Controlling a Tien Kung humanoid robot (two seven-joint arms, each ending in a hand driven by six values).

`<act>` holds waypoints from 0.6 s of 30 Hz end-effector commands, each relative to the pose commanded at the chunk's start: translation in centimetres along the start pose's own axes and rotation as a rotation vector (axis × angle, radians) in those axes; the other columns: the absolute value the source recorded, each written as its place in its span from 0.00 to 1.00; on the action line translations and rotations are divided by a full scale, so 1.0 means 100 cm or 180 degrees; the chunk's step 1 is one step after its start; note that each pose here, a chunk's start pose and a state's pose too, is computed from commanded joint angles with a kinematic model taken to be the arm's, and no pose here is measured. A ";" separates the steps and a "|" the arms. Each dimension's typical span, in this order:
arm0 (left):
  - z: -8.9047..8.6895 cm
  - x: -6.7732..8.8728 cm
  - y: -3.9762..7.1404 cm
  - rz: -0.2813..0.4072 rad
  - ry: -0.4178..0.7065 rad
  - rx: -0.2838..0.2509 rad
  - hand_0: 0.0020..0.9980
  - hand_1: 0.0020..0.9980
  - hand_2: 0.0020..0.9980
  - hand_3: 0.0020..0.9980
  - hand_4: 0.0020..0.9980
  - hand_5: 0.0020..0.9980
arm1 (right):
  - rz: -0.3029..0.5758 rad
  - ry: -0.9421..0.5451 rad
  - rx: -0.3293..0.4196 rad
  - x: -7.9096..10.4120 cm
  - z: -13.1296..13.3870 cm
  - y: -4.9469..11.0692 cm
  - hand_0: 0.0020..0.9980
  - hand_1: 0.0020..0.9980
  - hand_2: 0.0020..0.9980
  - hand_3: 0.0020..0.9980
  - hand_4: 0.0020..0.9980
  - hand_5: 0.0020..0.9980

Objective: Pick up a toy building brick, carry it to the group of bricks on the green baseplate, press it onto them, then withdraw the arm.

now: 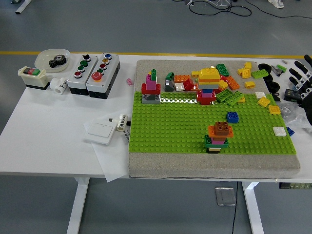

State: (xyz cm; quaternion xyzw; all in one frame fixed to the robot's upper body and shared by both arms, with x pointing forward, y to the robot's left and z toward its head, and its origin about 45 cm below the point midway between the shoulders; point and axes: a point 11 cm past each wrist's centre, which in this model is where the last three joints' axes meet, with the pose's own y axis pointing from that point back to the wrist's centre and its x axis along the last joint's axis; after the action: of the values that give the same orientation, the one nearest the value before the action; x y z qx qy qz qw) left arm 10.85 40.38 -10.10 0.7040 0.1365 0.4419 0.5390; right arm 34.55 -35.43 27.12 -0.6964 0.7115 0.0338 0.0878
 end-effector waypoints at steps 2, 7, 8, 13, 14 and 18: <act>0.000 0.000 0.000 -0.0004 -0.0004 0.0000 0.69 0.65 0.75 0.65 0.75 0.65 | 0.0003 0.0002 0.0002 0.000 0.000 0.000 1.00 0.87 0.90 0.97 1.00 0.96; 0.000 0.000 0.000 -0.0008 -0.0009 0.0000 0.69 0.65 0.75 0.65 0.75 0.66 | 0.0019 0.0005 0.0008 0.002 0.000 0.000 1.00 0.87 0.90 0.97 1.00 0.96; 0.000 0.000 0.000 -0.0008 -0.0010 0.0000 0.69 0.65 0.75 0.65 0.75 0.66 | 0.0021 0.0008 0.0009 0.002 -0.001 0.001 1.00 0.87 0.90 0.97 1.00 0.96; 0.000 0.000 0.000 -0.0004 -0.0015 -0.0004 0.70 0.65 0.75 0.65 0.75 0.66 | 0.0026 0.0025 0.0012 0.002 0.000 0.001 1.00 0.87 0.90 0.96 1.00 0.95; 0.000 0.001 0.000 -0.0003 -0.0016 -0.0004 0.70 0.65 0.75 0.65 0.75 0.66 | 0.0026 0.0029 0.0010 0.002 0.000 0.001 1.00 0.87 0.90 0.96 1.00 0.95; 0.000 0.001 0.000 -0.0002 -0.0017 -0.0006 0.70 0.66 0.75 0.65 0.75 0.66 | 0.0031 0.0043 0.0017 0.003 -0.001 0.001 1.00 0.87 0.90 0.96 1.00 0.94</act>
State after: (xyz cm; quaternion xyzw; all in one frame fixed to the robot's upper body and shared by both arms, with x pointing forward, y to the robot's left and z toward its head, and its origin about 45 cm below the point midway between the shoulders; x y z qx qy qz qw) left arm 10.90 40.40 -10.09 0.7046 0.1348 0.4400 0.5401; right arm 34.39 -35.77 27.12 -0.6929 0.7155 0.0276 0.0846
